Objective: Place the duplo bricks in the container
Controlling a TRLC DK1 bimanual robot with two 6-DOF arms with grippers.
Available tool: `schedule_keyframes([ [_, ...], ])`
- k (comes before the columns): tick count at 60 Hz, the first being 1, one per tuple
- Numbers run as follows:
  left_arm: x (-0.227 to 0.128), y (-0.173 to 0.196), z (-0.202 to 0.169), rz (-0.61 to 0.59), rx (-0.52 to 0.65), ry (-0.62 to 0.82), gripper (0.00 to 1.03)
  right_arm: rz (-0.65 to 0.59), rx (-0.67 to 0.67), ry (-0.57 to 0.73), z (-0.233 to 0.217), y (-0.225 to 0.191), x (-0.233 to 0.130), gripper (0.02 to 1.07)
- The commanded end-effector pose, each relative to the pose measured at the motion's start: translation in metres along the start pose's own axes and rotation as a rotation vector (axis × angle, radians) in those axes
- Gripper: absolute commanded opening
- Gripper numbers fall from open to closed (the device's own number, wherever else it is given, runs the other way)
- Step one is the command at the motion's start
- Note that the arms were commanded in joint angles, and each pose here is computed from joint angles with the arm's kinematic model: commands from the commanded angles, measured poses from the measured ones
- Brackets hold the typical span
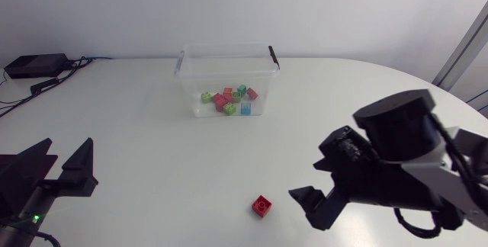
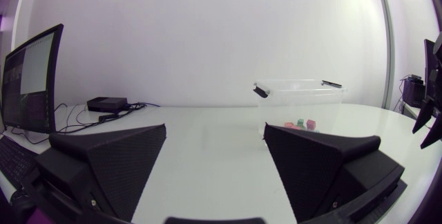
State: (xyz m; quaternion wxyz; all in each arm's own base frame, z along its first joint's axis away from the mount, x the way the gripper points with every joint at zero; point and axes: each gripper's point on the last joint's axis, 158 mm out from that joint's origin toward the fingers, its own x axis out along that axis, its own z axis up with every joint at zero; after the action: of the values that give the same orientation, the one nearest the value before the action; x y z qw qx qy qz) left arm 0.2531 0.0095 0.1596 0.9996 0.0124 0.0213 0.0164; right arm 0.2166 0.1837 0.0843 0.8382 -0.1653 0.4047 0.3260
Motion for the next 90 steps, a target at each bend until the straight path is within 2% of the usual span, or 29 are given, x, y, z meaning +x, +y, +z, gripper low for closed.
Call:
schedule_keyframes([
  [1,0.000,-0.003,-0.007,-0.011,0.008,0.009,0.99,0.021,0.004,0.038,-0.001,0.011,0.014,1.03],
  [17,0.000,-0.003,-0.007,-0.011,0.008,0.009,0.99,0.053,-0.030,0.161,-0.021,0.031,0.061,1.03],
  [35,0.000,-0.003,-0.007,-0.011,0.008,0.009,0.99,0.085,-0.060,0.227,-0.021,0.056,0.087,1.03],
  [46,0.000,-0.003,-0.007,-0.011,0.008,0.009,0.99,0.075,-0.048,0.293,-0.028,0.055,0.107,1.03],
  [56,0.000,-0.003,-0.007,-0.011,0.008,0.009,0.99,0.082,-0.041,0.311,-0.026,0.057,0.108,1.01],
  [66,0.000,-0.003,-0.007,-0.011,0.008,0.009,0.99,0.111,-0.026,0.332,-0.025,0.060,0.105,0.87],
  [71,0.000,-0.003,-0.007,-0.011,0.008,0.008,0.99,0.130,-0.019,0.381,-0.031,0.063,0.102,0.84],
  [85,0.000,-0.003,-0.007,-0.011,0.008,0.009,0.99,0.132,0.011,0.459,-0.046,0.058,0.104,0.85],
  [90,0.000,-0.003,-0.007,-0.011,0.008,0.009,0.99,0.128,0.018,0.463,-0.045,0.055,0.103,0.92],
])
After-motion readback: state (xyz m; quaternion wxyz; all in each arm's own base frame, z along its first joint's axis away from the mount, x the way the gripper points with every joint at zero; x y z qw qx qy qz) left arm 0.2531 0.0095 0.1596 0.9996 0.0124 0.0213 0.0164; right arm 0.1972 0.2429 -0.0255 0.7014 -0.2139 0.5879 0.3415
